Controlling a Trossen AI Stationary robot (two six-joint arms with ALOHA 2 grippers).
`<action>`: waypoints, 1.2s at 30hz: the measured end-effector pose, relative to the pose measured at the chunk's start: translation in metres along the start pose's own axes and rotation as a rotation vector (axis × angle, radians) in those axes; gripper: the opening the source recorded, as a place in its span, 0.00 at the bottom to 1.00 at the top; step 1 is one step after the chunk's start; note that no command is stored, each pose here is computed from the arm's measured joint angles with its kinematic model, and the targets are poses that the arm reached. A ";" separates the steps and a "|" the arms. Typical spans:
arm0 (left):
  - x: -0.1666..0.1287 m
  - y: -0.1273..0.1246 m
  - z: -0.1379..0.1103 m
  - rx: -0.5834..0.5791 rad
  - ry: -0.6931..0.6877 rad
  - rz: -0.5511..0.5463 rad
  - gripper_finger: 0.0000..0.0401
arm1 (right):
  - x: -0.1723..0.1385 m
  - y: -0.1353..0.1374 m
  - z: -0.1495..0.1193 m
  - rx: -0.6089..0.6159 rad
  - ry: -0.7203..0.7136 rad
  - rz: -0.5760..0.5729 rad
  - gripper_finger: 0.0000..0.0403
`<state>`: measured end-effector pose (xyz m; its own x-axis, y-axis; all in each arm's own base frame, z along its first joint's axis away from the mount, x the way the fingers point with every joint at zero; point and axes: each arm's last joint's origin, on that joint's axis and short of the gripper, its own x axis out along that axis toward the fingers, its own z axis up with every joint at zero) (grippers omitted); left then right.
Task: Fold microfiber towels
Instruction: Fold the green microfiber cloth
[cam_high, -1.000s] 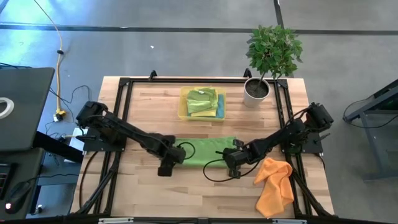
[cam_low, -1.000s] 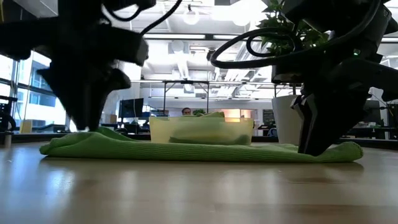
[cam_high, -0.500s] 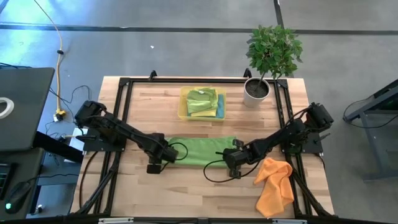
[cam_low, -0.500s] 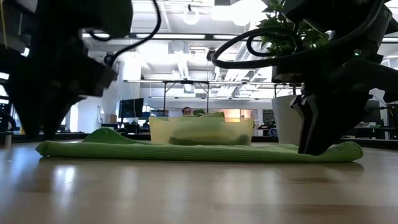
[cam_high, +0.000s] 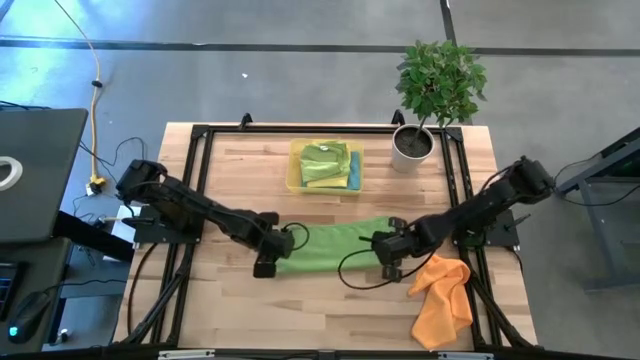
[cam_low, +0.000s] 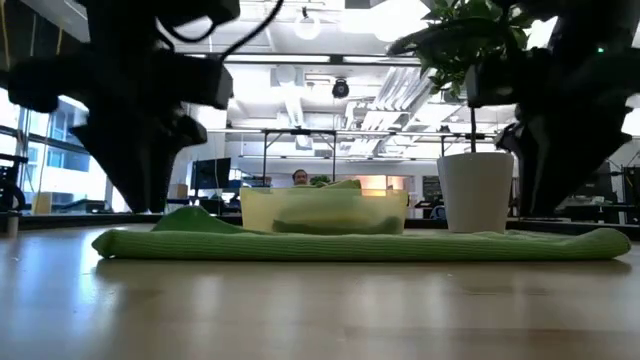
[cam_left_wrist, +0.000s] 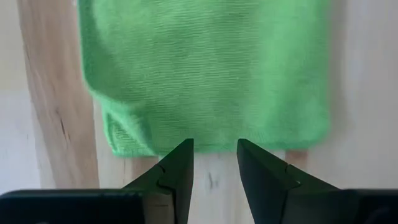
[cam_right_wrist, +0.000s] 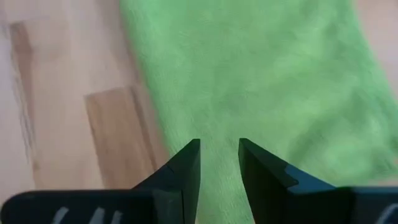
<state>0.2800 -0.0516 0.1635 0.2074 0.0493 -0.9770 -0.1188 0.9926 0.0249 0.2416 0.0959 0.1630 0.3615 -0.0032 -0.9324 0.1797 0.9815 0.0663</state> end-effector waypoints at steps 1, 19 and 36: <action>0.003 0.002 -0.001 -0.014 -0.005 0.000 0.28 | -0.004 -0.001 -0.001 0.014 0.002 -0.005 0.26; 0.030 0.006 0.005 0.011 -0.053 0.047 0.28 | -0.030 -0.003 -0.027 0.348 -0.115 -0.198 0.26; 0.037 0.005 0.004 -0.114 0.004 -0.037 0.28 | -0.003 -0.020 -0.065 0.888 -0.255 0.057 0.28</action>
<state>0.2912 -0.0447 0.1279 0.2097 0.0124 -0.9777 -0.2206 0.9747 -0.0349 0.1770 0.0890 0.1415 0.5630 -0.1052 -0.8198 0.7527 0.4749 0.4560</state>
